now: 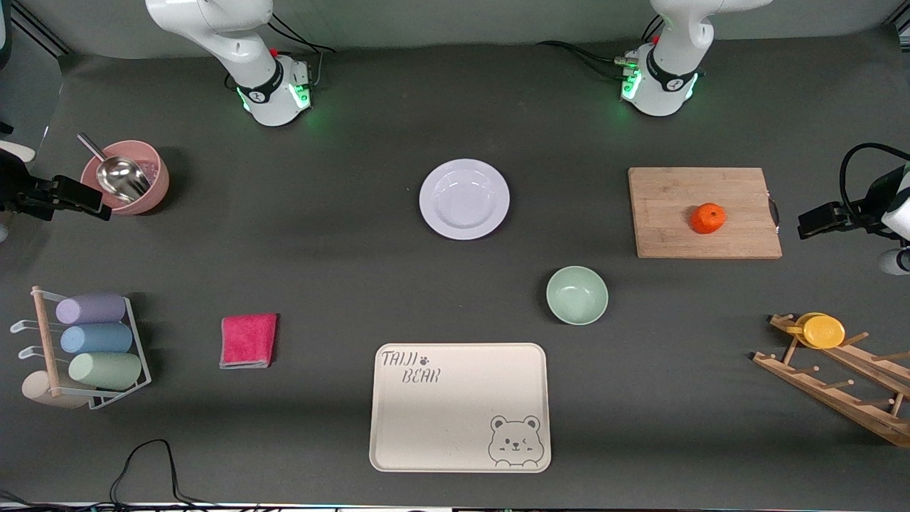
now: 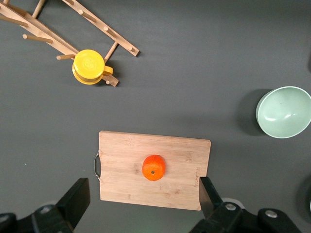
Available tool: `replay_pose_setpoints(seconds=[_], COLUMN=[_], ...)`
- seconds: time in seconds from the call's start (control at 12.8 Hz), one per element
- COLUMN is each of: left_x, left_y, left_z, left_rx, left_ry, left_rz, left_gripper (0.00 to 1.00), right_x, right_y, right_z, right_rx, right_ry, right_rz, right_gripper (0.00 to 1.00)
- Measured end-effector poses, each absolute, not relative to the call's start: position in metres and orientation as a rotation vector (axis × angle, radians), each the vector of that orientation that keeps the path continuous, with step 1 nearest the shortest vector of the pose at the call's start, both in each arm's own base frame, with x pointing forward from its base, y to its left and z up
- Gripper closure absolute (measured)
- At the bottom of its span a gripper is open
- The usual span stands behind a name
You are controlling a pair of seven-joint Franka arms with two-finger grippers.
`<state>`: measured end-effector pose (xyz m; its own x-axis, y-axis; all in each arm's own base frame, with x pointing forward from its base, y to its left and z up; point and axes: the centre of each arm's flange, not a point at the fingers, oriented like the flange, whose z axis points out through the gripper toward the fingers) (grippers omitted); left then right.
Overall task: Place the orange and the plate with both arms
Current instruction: 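Move the left gripper toward the orange while the right gripper reaches the plate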
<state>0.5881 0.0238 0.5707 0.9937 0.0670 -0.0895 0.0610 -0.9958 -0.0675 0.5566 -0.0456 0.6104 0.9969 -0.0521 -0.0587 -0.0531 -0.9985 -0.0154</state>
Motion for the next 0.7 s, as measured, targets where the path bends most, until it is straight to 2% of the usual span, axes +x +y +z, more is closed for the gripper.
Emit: replay_pose_setpoints(seconds=[0.7], left_x=[0.581], left_y=[0.0168], left_z=[0.5693], left_rx=[-3.066], left_ry=[-0.093], left_rz=[0.231], left_gripper=[0.0], right_x=[0.5566], right_y=[-0.0456], right_z=[0.6103], right_rx=[-3.122], right_ry=[0.082], right_rz=[0.091], right_gripper=[0.0])
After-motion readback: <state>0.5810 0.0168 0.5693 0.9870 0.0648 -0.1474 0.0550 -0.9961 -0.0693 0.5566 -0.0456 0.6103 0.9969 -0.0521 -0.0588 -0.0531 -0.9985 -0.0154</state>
